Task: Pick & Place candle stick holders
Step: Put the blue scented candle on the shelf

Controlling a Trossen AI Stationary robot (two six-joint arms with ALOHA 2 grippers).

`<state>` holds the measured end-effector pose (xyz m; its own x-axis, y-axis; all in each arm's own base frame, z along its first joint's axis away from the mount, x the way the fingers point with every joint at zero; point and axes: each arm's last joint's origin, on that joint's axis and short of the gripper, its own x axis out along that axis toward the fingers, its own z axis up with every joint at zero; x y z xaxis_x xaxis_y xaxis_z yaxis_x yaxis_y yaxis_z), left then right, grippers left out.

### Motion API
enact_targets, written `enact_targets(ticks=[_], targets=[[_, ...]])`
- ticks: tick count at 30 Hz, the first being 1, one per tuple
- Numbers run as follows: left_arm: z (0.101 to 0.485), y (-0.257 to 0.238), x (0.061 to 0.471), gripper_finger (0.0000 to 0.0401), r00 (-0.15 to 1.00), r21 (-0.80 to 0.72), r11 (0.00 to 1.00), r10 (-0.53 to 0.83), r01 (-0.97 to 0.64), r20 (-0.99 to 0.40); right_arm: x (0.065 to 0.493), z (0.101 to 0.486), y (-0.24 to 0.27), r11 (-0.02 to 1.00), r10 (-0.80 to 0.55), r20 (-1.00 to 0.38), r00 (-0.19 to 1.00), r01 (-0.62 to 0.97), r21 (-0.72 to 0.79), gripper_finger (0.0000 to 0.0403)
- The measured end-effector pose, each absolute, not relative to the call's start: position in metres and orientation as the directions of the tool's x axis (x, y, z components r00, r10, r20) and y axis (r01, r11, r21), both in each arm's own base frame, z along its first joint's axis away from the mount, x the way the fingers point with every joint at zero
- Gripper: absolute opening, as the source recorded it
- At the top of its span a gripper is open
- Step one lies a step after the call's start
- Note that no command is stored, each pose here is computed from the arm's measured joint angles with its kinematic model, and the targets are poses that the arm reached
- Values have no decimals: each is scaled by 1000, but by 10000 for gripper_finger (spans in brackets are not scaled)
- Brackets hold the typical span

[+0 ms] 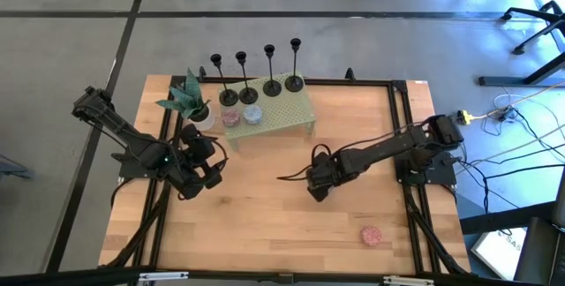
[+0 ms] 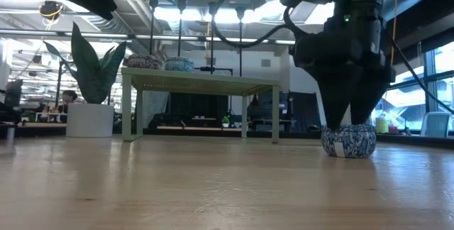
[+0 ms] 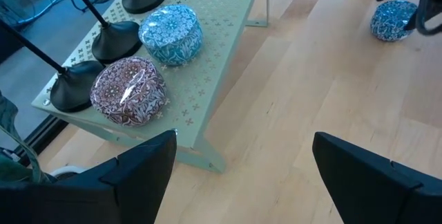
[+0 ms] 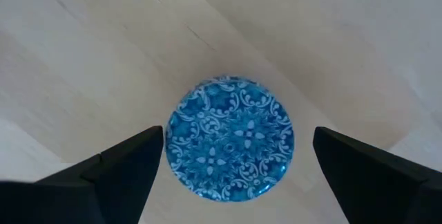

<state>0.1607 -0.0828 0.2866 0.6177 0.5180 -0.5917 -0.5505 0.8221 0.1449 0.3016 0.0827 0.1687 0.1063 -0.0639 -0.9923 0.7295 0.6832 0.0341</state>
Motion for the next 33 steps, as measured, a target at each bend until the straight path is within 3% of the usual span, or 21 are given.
enact_targets(ticks=[14, 33], targets=[[287, -83, 161, 338, 618, 143, 822, 518, -552, -592, 309, 165, 85, 689, -51, -987, 155, 721, 78, 375], [287, -83, 161, 338, 618, 139, 820, 518, -555, -592, 304, 160, 87, 702, -1, -997, 76, 710, 54, 326]])
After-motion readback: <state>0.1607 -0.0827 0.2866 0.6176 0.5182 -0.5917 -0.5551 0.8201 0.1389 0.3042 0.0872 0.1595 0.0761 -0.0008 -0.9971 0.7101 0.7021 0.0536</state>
